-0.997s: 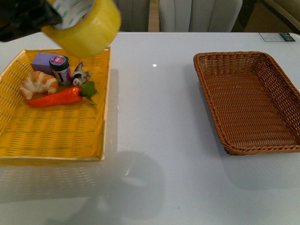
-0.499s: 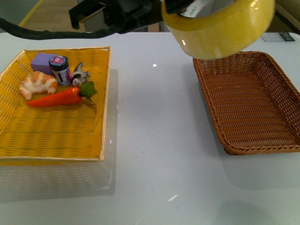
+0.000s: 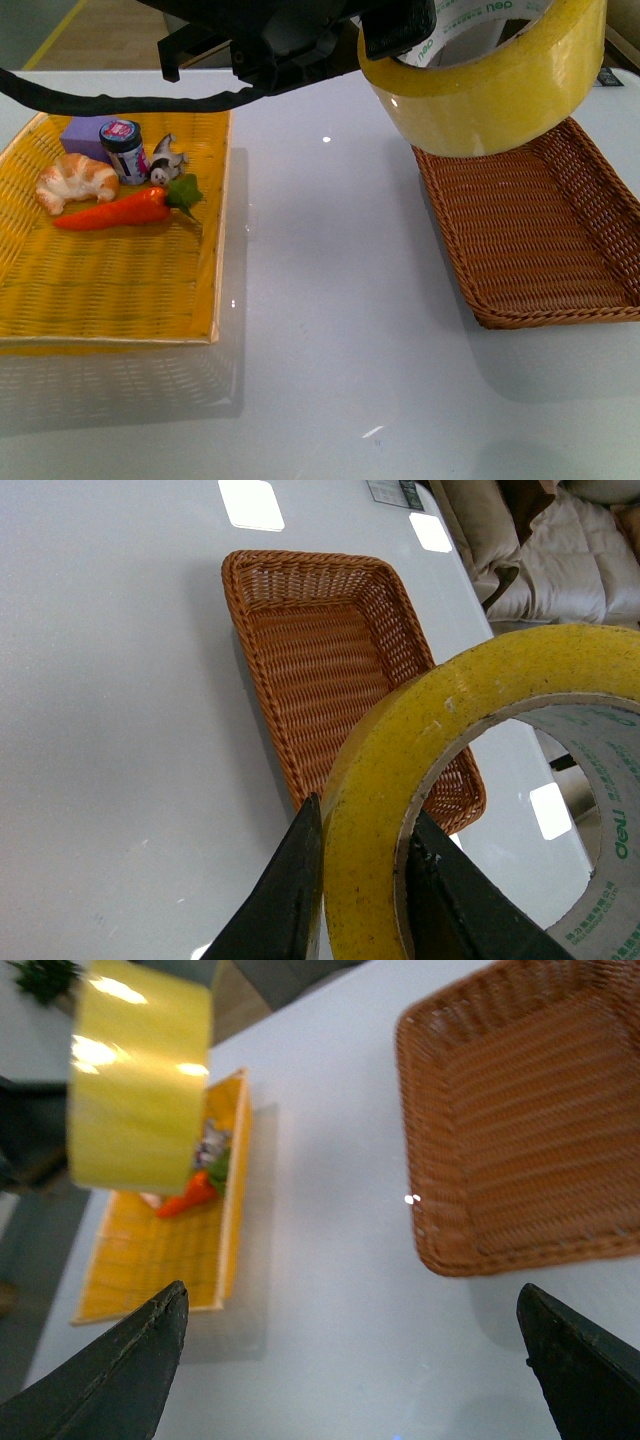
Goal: Move tape to another basket
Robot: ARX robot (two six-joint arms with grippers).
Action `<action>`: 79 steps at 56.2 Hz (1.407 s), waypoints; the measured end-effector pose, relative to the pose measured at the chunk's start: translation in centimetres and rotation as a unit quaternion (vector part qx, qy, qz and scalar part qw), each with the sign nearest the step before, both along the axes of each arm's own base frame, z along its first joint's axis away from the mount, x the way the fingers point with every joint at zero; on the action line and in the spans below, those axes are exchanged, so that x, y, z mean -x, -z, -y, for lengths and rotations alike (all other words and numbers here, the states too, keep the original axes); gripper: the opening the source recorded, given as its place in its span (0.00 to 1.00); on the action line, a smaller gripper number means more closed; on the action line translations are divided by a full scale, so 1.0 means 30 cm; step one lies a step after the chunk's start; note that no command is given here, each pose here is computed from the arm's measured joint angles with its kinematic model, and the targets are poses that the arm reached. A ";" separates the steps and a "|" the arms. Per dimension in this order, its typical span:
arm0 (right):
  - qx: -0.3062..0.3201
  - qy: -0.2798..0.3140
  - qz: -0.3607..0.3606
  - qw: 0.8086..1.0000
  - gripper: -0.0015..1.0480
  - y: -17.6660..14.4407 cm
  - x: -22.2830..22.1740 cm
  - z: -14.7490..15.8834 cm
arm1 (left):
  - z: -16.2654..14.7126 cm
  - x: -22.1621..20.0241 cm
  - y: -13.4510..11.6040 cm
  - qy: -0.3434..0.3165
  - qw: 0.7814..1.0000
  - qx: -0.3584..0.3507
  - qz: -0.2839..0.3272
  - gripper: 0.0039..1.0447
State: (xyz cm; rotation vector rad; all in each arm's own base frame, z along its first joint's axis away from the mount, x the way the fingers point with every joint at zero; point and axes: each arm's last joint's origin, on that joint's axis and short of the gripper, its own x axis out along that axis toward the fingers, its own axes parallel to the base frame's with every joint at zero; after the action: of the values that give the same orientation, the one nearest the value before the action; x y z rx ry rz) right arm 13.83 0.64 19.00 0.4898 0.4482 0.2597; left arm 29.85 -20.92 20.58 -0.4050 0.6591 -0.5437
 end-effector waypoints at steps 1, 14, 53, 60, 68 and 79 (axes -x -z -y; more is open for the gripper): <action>-0.009 -0.008 0.004 1.000 0.91 -0.008 -0.014 -0.002 | -0.001 0.000 0.002 0.000 1.000 -0.001 0.000 0.15; -0.040 -0.089 0.016 0.995 0.91 -0.037 -0.159 -0.050 | -0.003 0.006 0.007 0.013 1.000 -0.007 -0.001 0.15; -0.124 -0.173 0.012 0.977 0.91 -0.054 -0.395 -0.135 | -0.011 0.004 0.006 0.024 1.000 -0.005 -0.004 0.14; -0.123 -0.170 -0.007 0.978 0.90 -0.034 -0.400 -0.137 | -0.011 0.004 0.004 0.025 1.000 -0.004 -0.003 0.14; -0.124 -0.171 -0.015 0.977 0.70 -0.022 -0.403 -0.140 | -0.011 0.004 0.004 0.026 1.000 -0.004 -0.004 0.14; -0.134 -0.174 -0.016 0.975 0.48 -0.026 -0.402 -0.146 | -0.011 0.004 0.004 0.027 1.000 -0.005 -0.003 0.14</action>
State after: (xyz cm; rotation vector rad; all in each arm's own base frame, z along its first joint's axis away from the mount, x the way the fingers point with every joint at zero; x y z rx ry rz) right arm 25.90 5.01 19.76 0.6804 0.5325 0.6569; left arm 29.72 -20.59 20.46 -0.3806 0.6792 -0.5917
